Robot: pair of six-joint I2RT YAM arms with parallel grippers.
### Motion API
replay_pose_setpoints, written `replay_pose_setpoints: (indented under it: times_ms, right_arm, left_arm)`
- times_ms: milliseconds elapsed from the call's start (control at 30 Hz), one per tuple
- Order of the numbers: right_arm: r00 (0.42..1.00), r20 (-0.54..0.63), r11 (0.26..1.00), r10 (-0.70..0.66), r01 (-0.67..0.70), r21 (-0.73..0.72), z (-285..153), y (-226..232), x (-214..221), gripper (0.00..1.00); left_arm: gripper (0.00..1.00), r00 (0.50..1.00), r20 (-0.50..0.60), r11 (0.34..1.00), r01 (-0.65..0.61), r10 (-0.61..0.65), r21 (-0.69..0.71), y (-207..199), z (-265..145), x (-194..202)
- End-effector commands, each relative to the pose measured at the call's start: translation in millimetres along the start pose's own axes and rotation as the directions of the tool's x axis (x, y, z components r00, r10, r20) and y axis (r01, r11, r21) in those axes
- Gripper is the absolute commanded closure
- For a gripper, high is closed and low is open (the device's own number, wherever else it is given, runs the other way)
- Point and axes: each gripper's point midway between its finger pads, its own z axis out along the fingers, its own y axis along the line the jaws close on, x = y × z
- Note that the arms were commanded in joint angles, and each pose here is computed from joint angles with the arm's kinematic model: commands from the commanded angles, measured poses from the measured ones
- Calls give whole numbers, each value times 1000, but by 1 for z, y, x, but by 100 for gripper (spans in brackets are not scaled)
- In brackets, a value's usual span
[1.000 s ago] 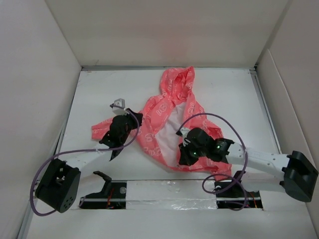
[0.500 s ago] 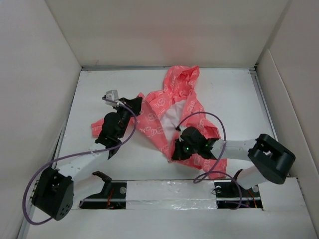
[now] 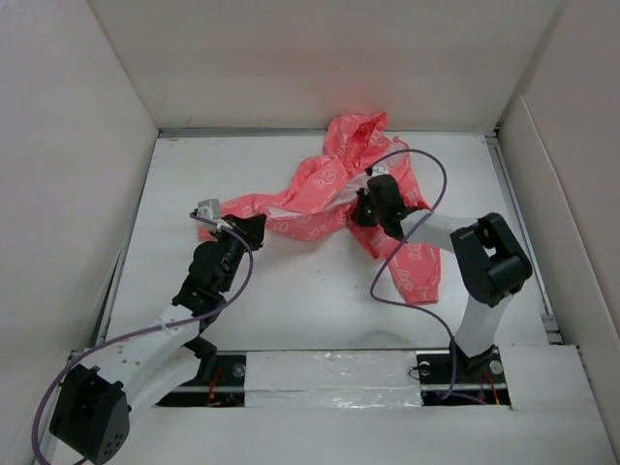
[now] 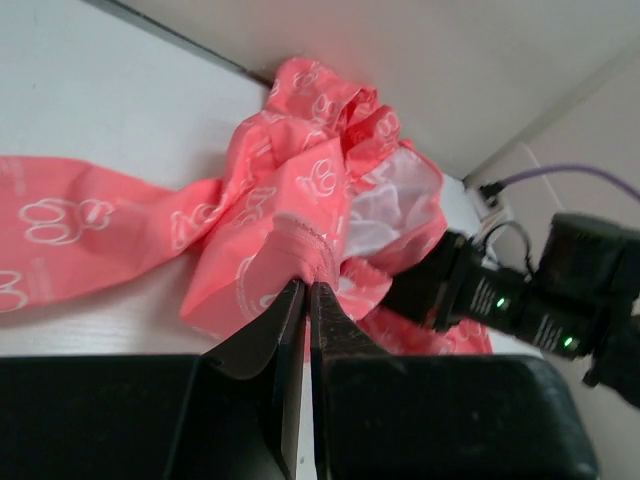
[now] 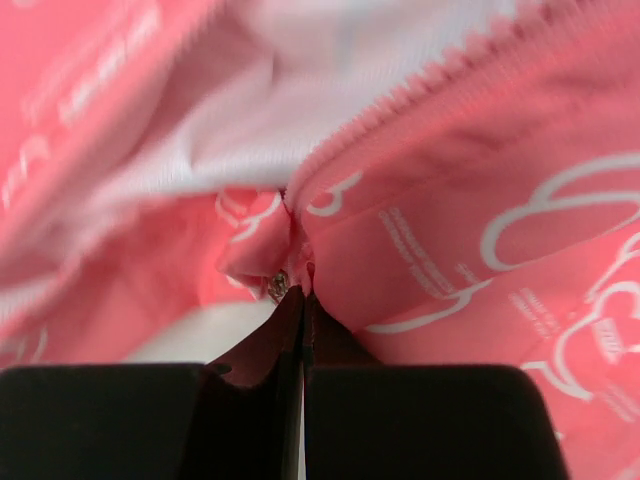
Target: Zip up the jacket
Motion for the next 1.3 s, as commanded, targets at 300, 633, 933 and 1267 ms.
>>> replay_pose_setpoints:
  times_ms: [300,633,933,1267]
  right_arm:
    - [909,-166,828,-382,257,-498,-163,99,115,100]
    - [851,-383,907,-359,221,-359,-152,50,198,100]
    - [962,-212,954,-170,106,-280,-183,62,151,27]
    - [962,-254,901,102,-197,-387,-223,102,180,100]
  left_arm:
    - [100,999,-14,1000,30,-31,-8,7,-15,7]
    - [100,1000,-17,1000,10,-10,-7,8,-23,5]
    - [100,997,-63,999,44,-45,-4,10,-35,14]
    - [100,992,-95,995,90,-86,38,-2,-40,16]
